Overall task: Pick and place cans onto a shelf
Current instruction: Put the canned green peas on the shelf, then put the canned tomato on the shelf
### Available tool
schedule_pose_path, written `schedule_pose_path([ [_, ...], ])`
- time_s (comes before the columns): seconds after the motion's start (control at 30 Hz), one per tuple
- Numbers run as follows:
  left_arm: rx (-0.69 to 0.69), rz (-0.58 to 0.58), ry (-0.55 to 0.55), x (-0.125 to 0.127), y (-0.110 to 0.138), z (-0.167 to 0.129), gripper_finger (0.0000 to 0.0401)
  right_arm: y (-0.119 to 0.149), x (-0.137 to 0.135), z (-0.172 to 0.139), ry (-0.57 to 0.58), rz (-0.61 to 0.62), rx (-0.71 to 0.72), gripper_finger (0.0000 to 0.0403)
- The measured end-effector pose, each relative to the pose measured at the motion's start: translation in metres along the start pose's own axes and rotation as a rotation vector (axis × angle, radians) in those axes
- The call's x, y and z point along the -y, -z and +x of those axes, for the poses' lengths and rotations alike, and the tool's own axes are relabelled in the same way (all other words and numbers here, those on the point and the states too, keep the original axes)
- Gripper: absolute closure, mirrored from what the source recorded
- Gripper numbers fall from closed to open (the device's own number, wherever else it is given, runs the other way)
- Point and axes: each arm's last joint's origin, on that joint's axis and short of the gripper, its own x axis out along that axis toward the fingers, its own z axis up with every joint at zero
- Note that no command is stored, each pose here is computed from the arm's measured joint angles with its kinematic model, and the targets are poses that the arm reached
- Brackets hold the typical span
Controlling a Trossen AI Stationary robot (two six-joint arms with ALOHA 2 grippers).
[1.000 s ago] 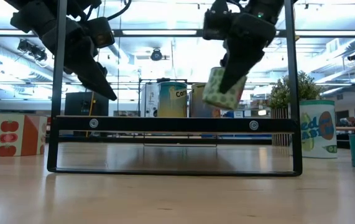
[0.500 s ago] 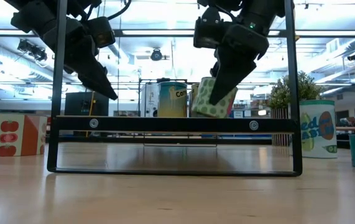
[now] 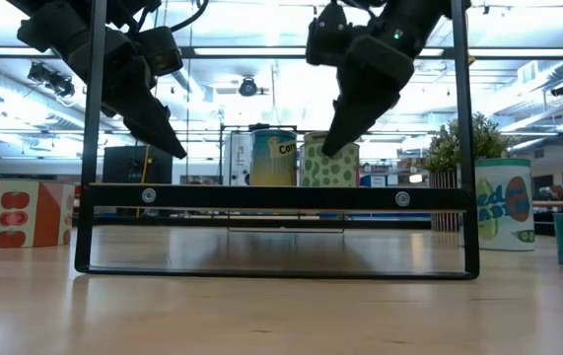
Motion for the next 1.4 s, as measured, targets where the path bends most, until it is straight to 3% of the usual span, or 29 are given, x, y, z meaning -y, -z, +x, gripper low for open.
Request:
schedule_pose_path([
  [0.33, 0.0, -0.006, 0.0, 0.0, 0.0, 0.0, 0.0001, 0.005, -0.004, -0.005, 0.191, 0.091, 0.012, 0.0021],
  [0.9, 0.0, -0.011, 0.0, 0.0, 0.0, 0.0, 0.0001, 0.005, 0.0, -0.006, 0.336, 0.123, 0.052, 0.0021],
  [1.07, 0.0, -0.006, 0.0, 0.0, 0.0, 0.0, 0.0001, 0.004, 0.0, -0.006, 0.335, 0.098, 0.051, 0.0021],
  [1.2, -0.007, 0.012, 0.03, 0.001, 0.0, 0.0, 0.0001, 0.001, -0.003, -0.008, 0.25, 0.075, 0.067, 0.0021],
  [1.4, -0.025, 0.051, 0.114, 0.014, 0.004, -0.002, 0.0001, 0.0, -0.007, -0.038, 0.225, 0.059, 0.122, 0.0021],
])
